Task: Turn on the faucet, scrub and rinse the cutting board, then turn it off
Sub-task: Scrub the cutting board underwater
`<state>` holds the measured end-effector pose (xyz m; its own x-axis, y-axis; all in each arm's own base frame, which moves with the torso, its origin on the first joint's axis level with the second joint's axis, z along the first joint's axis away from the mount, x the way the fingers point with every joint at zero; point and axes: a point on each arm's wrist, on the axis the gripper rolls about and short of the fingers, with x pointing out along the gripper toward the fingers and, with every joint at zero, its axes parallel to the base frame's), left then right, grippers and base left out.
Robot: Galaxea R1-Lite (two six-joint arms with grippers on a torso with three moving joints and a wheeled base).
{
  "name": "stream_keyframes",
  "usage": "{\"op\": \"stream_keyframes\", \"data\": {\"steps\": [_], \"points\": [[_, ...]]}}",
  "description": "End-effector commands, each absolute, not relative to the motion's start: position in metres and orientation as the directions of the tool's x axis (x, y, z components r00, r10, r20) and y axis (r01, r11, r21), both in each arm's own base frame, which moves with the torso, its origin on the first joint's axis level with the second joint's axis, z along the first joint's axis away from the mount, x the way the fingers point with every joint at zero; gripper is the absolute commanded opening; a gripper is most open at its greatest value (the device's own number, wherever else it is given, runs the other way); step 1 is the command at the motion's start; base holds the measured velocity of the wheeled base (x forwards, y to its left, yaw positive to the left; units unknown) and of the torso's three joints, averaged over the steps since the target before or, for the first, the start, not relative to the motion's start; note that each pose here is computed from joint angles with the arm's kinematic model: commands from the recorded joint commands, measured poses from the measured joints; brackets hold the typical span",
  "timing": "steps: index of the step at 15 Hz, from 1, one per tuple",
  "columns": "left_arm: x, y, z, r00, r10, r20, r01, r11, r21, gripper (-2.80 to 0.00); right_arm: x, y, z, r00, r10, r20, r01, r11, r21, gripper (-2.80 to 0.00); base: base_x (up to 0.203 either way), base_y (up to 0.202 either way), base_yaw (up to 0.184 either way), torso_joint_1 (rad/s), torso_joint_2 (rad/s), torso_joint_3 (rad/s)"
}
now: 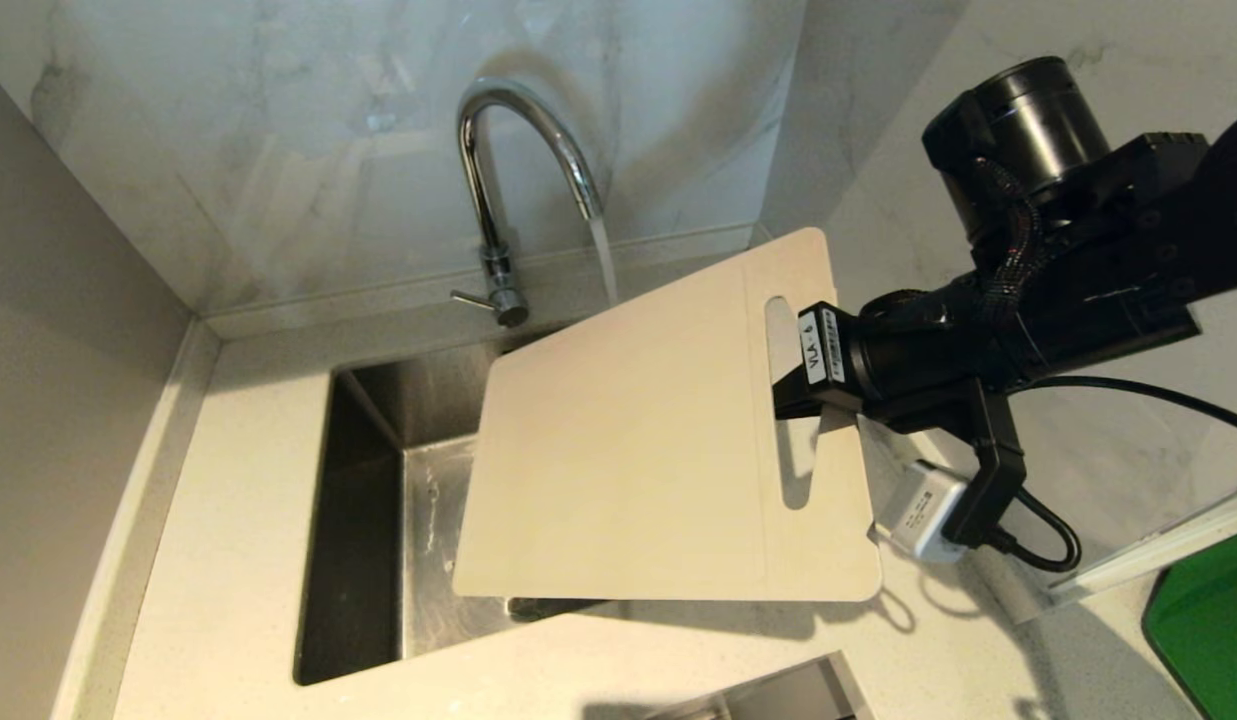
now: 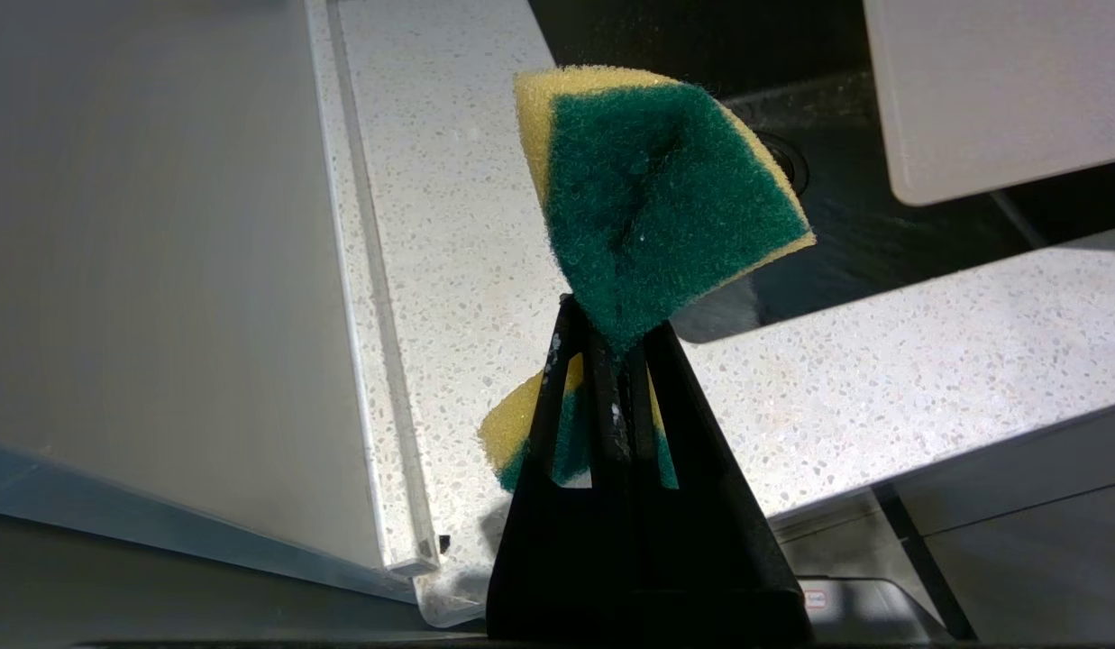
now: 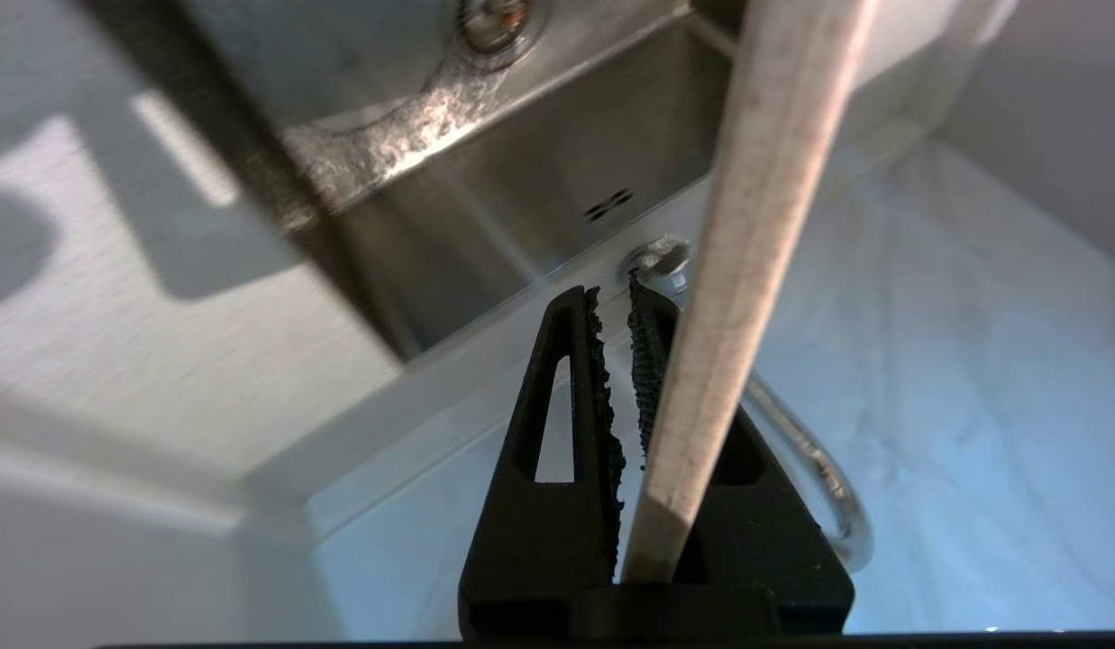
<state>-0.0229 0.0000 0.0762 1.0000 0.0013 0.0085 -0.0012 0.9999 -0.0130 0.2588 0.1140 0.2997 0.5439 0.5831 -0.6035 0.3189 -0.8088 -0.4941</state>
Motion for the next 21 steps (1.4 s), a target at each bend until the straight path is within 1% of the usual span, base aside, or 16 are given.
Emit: {"op": "stream_keyframes", "data": {"steps": [1, 4, 7, 10, 17, 21], "points": [[-0.023, 0.0, 0.076, 1.0, 0.002, 0.009, -0.001, 1.0, -0.014, -2.8, 0.275, 0.121, 0.29, 0.501, 0.609, -0.615, 0.338, -0.791, -0.509, -2.8, 0.0, 0.0, 0.0, 0.0, 0.0, 0.0], [-0.023, 0.0, 0.076, 1.0, 0.002, 0.008, -0.001, 1.0, -0.014, -2.8, 0.286, 0.126, 0.28, 0.479, 0.609, -0.632, 0.328, -0.792, -0.515, -2.8, 0.0, 0.0, 0.0, 0.0, 0.0, 0.0], [-0.023, 0.0, 0.076, 1.0, 0.002, 0.007, -0.001, 1.0, -0.014, -2.8, 0.305, 0.135, 0.273, 0.457, 0.661, -0.595, 0.369, -0.75, -0.55, -2.8, 0.0, 0.0, 0.0, 0.0, 0.0, 0.0], [-0.023, 0.0, 0.075, 1.0, 0.002, 0.007, -0.001, 1.0, -0.014, -2.8, 0.317, 0.139, 0.263, 0.441, 0.667, -0.601, 0.366, -0.745, -0.558, -2.8, 0.0, 0.0, 0.0, 0.0, 0.0, 0.0], [-0.023, 0.0, 0.076, 1.0, 0.002, 0.008, -0.001, 1.0, -0.014, -2.8, 0.332, 0.146, 0.251, 0.43, 0.661, -0.615, 0.354, -0.75, -0.558, -2.8, 0.0, 0.0, 0.0, 0.0, 0.0, 0.0], [-0.023, 0.0, 0.076, 1.0, 0.002, 0.008, -0.001, 1.0, -0.014, -2.8, 0.343, 0.142, 0.252, 0.447, 0.654, -0.611, 0.343, -0.756, -0.558, -2.8, 0.0, 0.0, 0.0, 0.0, 0.0, 0.0]]}}
